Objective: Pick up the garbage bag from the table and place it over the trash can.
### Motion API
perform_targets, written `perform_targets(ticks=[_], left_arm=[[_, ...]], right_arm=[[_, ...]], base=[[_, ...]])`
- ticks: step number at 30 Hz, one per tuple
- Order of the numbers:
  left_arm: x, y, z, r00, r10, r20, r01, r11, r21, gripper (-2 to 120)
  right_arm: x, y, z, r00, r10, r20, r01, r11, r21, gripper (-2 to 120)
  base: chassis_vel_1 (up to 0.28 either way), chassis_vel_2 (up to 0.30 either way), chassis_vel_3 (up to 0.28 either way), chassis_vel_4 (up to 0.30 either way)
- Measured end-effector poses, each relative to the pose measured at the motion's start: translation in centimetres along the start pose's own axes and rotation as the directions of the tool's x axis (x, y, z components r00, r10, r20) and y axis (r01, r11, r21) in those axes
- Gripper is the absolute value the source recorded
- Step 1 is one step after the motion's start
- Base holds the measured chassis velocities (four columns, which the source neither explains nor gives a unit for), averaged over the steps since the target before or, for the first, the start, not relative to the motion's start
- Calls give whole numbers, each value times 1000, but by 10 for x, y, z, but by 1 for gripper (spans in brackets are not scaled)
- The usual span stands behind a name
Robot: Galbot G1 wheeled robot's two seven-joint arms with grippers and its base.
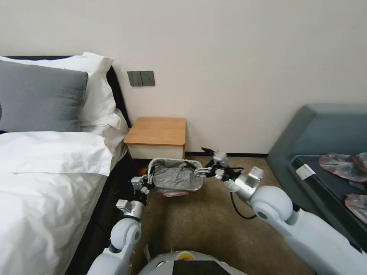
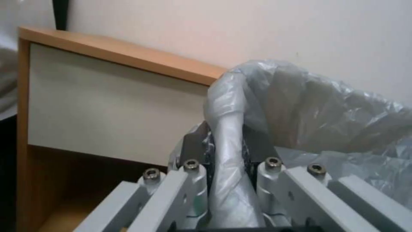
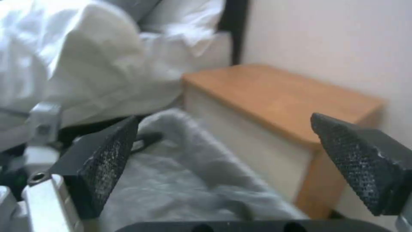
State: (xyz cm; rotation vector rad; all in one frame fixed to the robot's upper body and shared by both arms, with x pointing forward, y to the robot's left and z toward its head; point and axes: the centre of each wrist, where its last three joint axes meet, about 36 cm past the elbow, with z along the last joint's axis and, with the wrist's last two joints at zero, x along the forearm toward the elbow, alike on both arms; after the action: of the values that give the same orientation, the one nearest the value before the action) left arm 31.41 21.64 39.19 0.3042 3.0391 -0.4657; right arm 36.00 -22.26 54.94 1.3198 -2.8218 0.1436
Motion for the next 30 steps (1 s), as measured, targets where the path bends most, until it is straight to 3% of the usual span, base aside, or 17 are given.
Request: perform_targets(ticks=[4,7,14,25,28,30], left_arm=[[-1,-1,0,1000,3,4,-3,1000,-7,9],[-3,1,-3,1000,1,9,-1,1000,-16,9],[-3,0,-5,1000,1,-5,-1,1000,-20,9],[-3,-2,-8,1000,-11,-24,10,999,-32,9],[-2,-2,-8,1000,-10,-23,10,999,-35,9],[-1,-2,-9,1000,-10,-22,10,999,-36,9]], right_arm=[[-21,0,-1,998,-62,-22,63,998,24,93],[-51,1,2,989,-136,-54,139,989,56,78],[-80,5,12,973,-200,-116,209,976,68,54],[-101,-1,5,942,-220,-253,251,963,99,18],[-107,4,4,936,-186,-298,218,973,78,3],[-109,7,4,935,-169,-311,201,977,75,0]], base=[[0,0,0,0],[0,0,0,0],[0,0,0,0],[0,0,0,0],[0,0,0,0],[0,0,0,0]])
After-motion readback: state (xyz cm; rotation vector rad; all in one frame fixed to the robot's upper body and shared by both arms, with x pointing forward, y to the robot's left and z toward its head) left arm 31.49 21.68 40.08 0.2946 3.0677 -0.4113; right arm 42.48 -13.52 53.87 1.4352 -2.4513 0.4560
